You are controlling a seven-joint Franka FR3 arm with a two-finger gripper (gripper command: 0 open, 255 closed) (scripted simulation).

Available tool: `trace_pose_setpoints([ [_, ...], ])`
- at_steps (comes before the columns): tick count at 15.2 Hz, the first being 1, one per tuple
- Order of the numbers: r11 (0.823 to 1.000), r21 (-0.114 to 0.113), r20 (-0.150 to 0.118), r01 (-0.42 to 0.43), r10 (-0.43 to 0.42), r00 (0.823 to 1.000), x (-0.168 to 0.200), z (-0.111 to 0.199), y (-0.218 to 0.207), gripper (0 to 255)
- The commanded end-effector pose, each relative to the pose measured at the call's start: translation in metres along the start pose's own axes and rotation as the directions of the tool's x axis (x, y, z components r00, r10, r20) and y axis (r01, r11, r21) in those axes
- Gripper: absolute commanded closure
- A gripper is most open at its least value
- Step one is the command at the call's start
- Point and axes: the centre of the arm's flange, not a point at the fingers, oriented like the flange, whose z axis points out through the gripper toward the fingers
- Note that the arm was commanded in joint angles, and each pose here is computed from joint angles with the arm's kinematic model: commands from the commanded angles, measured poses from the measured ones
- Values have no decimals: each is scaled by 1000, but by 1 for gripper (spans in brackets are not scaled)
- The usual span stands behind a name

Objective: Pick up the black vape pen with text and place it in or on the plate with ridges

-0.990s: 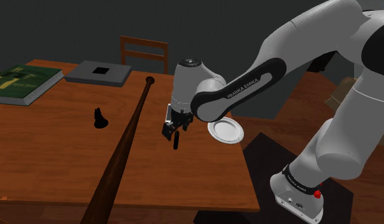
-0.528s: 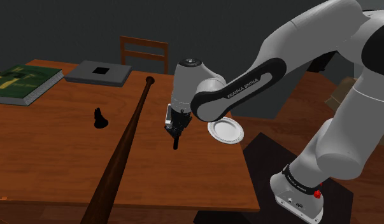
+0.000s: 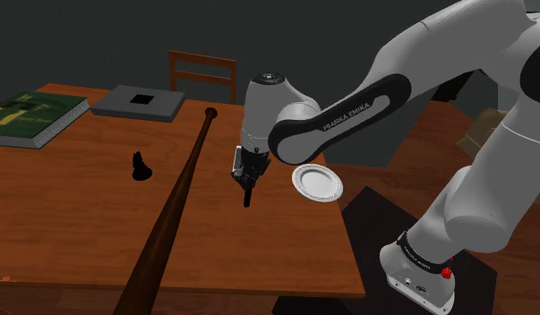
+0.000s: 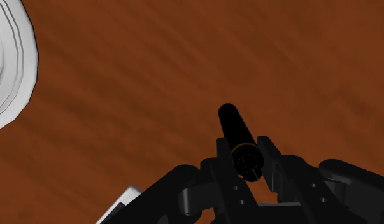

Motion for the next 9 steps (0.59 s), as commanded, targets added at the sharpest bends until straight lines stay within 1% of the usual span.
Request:
trace_pose_setpoints([
  [1,1000,0,0,0,0,1000,0,-11,0,255],
  [9,1000,0,0,0,0,1000,2,-53,-1,255],
])
